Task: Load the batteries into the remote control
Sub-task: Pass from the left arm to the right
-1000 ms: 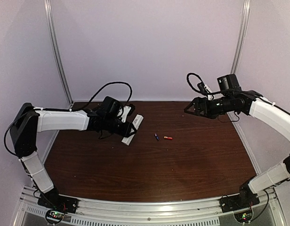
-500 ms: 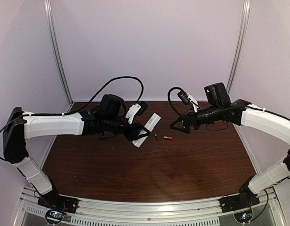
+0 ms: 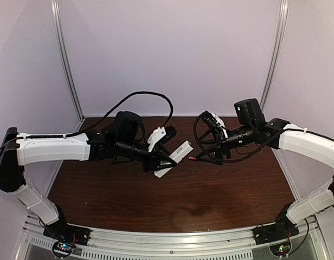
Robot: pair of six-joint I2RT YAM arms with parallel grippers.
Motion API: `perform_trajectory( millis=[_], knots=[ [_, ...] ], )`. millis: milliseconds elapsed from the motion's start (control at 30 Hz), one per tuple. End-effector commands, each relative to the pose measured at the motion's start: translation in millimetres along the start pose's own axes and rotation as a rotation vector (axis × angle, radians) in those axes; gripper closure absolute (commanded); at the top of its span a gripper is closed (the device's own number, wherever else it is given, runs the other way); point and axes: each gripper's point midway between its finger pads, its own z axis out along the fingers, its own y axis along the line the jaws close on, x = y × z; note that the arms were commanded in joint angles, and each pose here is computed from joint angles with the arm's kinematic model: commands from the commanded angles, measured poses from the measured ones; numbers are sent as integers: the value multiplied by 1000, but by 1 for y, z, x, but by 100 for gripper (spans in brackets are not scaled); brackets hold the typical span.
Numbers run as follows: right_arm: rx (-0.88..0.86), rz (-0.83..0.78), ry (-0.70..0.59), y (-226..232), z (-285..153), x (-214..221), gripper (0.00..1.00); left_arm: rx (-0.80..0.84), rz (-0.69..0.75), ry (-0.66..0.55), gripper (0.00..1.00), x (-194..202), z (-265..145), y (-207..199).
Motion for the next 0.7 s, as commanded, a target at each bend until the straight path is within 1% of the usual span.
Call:
perform_trajectory(
  millis=[0, 133, 267, 333, 400, 433, 500, 600, 667],
  knots=[
    [-110, -101, -53, 31, -2, -21, 5, 35, 94, -6, 85, -13, 3, -16],
    [-127, -124, -52, 39, 1, -24, 7, 39, 108, -1, 86, -15, 7, -20],
    [-158, -121, -31, 44, 5, -17, 15, 44, 117, -5, 86, -17, 8, -24],
    [-165, -126, -29, 46, 6, -16, 18, 48, 121, -7, 86, -19, 8, -26],
    [-173, -130, -31, 49, 6, -17, 25, 48, 125, -6, 87, -19, 9, -27],
    [-174, -132, -31, 49, 7, -18, 27, 48, 125, -7, 87, -20, 9, -28],
    [-188, -135, -32, 51, 8, -17, 38, 52, 126, -4, 88, -19, 10, -29],
    [-207, -136, -35, 54, 8, -18, 52, 57, 126, 1, 88, -18, 10, -30],
    [-218, -138, -33, 56, 10, -17, 55, 54, 125, 4, 88, -17, 10, -29]
  ],
)
